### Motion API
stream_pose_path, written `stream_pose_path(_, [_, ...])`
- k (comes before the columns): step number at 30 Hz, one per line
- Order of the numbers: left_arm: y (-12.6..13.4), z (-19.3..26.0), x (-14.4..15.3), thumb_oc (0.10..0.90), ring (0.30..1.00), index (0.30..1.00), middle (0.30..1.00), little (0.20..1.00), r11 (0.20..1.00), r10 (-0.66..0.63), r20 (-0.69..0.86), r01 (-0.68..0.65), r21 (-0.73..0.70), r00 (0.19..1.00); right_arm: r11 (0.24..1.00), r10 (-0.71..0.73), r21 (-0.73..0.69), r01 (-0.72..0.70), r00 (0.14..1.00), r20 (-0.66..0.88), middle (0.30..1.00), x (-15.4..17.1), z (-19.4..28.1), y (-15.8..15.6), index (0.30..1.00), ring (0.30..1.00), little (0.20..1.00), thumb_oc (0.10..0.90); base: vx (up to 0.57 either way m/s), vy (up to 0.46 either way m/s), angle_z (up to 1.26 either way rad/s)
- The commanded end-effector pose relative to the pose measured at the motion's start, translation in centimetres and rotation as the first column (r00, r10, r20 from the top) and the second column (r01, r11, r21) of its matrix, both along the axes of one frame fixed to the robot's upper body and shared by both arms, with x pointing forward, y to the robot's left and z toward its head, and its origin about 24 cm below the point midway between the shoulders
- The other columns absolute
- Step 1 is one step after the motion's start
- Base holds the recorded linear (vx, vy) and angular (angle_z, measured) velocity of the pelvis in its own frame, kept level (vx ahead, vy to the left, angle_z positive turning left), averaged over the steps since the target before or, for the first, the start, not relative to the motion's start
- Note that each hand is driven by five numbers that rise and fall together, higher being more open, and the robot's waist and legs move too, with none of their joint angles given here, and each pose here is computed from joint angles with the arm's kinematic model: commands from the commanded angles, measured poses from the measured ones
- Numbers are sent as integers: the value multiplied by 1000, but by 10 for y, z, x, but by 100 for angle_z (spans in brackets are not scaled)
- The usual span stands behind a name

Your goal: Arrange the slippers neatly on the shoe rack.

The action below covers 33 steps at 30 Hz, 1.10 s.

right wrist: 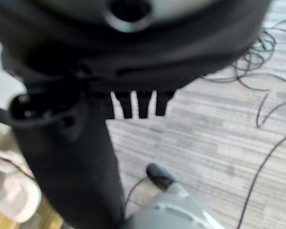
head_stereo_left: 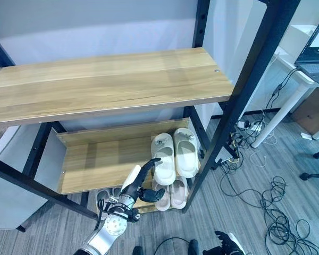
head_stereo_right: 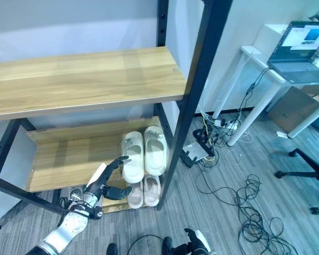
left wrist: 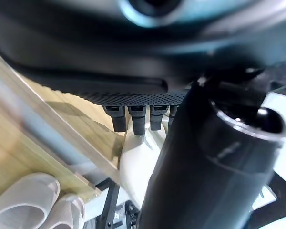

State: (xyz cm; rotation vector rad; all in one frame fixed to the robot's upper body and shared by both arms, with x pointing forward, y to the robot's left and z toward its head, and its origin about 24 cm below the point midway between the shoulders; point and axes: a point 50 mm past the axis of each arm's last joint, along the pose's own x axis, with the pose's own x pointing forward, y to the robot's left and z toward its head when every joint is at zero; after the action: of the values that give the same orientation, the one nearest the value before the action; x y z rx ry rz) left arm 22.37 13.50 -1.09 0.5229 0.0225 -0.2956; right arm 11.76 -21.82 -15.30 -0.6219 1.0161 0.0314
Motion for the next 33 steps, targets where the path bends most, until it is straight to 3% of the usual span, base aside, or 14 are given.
stream_pose_path(1, [-29, 46, 35, 800, 900, 900, 900, 900, 994, -88, 236, 101, -43, 968, 998, 38, -49, -33, 995, 97, 900, 25, 12, -8, 900, 900, 900, 800, 0, 0, 0])
stream_pose_path(25, [-55, 33, 47, 800, 900, 900, 900, 900, 990, -136, 187, 138, 1, 973, 998, 41, -45, -36, 994, 101, 900, 27, 11, -4, 900, 900, 900, 800, 0, 0, 0])
stream_pose_path(33, [-48, 29, 53, 800, 900, 900, 900, 900, 996, -92, 182, 88, 30, 979, 999, 19, -37, -16, 995, 99, 900, 26, 10, -4, 900, 900, 900, 800, 0, 0, 0])
